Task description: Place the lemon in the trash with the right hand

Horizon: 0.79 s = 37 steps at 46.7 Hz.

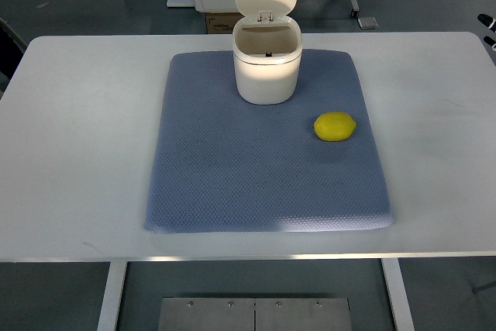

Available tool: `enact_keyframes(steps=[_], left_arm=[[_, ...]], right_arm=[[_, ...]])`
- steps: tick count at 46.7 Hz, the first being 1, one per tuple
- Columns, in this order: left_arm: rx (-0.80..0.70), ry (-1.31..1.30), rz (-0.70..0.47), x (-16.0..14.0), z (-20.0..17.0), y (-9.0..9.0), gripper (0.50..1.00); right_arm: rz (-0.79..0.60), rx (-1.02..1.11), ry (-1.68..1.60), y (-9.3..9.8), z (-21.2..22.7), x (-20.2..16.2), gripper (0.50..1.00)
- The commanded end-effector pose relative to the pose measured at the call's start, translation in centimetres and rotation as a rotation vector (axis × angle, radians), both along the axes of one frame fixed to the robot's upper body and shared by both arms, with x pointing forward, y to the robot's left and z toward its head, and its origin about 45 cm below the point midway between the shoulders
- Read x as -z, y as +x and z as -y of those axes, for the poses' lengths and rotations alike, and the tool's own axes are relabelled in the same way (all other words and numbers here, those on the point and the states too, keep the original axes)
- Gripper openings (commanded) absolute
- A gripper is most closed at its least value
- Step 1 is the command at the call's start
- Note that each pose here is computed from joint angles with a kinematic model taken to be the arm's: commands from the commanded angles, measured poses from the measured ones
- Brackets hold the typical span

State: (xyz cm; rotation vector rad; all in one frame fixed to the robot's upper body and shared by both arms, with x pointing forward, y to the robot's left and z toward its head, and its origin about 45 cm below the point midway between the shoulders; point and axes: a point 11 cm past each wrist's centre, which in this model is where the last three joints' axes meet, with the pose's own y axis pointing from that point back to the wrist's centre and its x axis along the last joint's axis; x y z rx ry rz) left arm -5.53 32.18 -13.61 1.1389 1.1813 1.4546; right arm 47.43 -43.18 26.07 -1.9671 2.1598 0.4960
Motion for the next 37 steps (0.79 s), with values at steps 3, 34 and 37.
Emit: enact_keyframes(steps=[3, 34, 37], left_arm=[[-0.009, 0.001, 0.007, 0.0, 0.0, -0.3, 1.000], [0.016, 0.004, 0.085, 0.0, 0.0, 3.3, 1.000], [0.016, 0.004, 0.085, 0.0, 0.0, 3.3, 1.000]], right_arm=[[-0.005, -0.003, 0.002, 0.0, -0.2, 0.3, 1.000], [-0.013, 0.002, 0.006, -0.4, -0.2, 1.2, 1.000], [-0.012, 0.011, 0.006, -0.7, 0.0, 1.6, 1.000]])
